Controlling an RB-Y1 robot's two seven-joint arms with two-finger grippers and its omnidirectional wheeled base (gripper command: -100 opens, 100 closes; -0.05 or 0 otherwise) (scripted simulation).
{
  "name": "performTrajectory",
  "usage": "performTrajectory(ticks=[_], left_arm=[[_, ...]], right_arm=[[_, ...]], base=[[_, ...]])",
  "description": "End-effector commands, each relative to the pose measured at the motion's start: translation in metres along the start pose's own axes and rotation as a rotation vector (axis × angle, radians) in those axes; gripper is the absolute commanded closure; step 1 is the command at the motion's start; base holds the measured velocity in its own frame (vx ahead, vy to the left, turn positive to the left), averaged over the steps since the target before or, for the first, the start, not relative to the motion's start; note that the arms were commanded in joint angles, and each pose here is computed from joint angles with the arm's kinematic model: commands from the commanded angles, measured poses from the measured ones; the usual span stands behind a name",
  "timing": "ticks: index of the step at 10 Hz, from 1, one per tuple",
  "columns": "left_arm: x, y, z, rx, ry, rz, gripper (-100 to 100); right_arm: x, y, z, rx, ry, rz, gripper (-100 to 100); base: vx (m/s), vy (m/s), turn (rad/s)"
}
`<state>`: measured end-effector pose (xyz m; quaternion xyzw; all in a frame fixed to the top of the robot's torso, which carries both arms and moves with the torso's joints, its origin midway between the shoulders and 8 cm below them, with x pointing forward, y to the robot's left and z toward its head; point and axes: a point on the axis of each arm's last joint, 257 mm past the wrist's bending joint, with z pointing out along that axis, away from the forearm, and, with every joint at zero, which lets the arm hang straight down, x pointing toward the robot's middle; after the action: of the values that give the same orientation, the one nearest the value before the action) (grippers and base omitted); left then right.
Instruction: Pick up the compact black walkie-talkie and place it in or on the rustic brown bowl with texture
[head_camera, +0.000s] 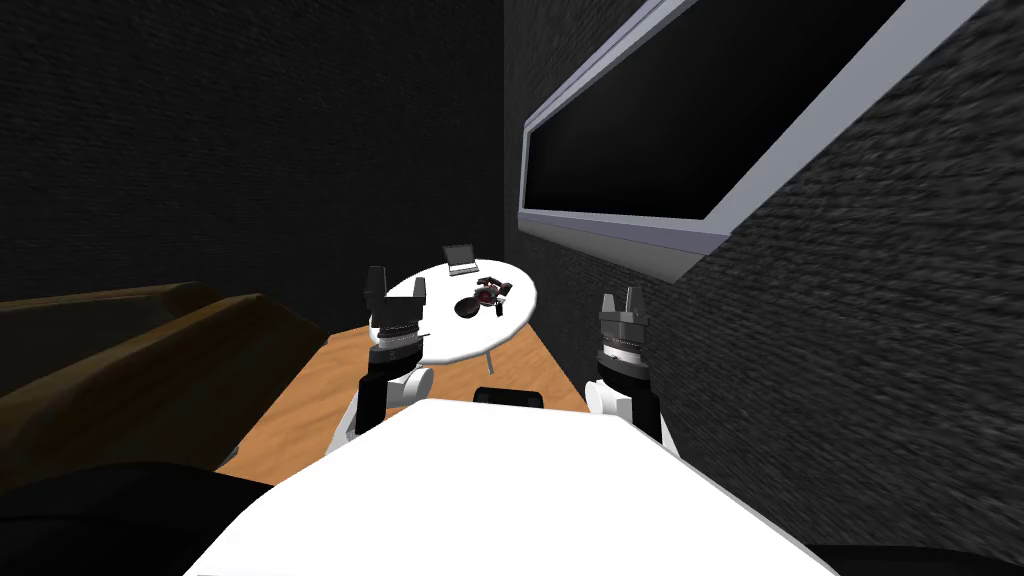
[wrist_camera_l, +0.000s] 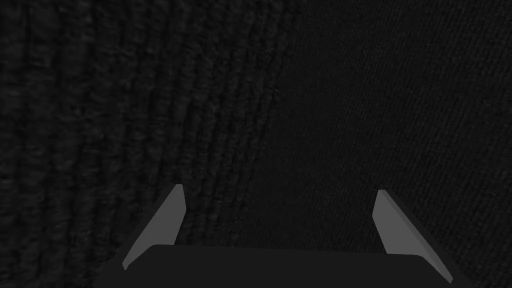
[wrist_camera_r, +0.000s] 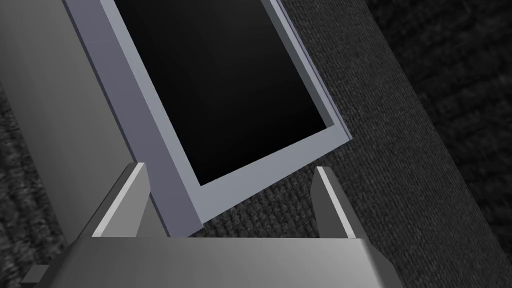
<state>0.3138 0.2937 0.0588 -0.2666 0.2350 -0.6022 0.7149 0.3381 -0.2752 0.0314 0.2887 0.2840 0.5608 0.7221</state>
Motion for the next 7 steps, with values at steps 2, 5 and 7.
performTrajectory(ticks=[2,5,7], left_arm=[[-0.002,0.025,0.004,-0.050,0.045,0.015,-100],[-0.016,0.066,0.011,-0.132,0.051,0.024,-100],[-0.024,0.084,0.013,-0.169,0.043,0.025,-100]], right_arm=[[0.000,0.000,0.000,0.000,0.000,0.000,0],[0.000,0.000,0.000,0.000,0.000,0.000,0],[0.000,0.000,0.000,0.000,0.000,0.000,0]], base=[[-0.073,-0.056,0.116],[-0.116,-0.074,0.116],[-0.078,-0.066,0.105]])
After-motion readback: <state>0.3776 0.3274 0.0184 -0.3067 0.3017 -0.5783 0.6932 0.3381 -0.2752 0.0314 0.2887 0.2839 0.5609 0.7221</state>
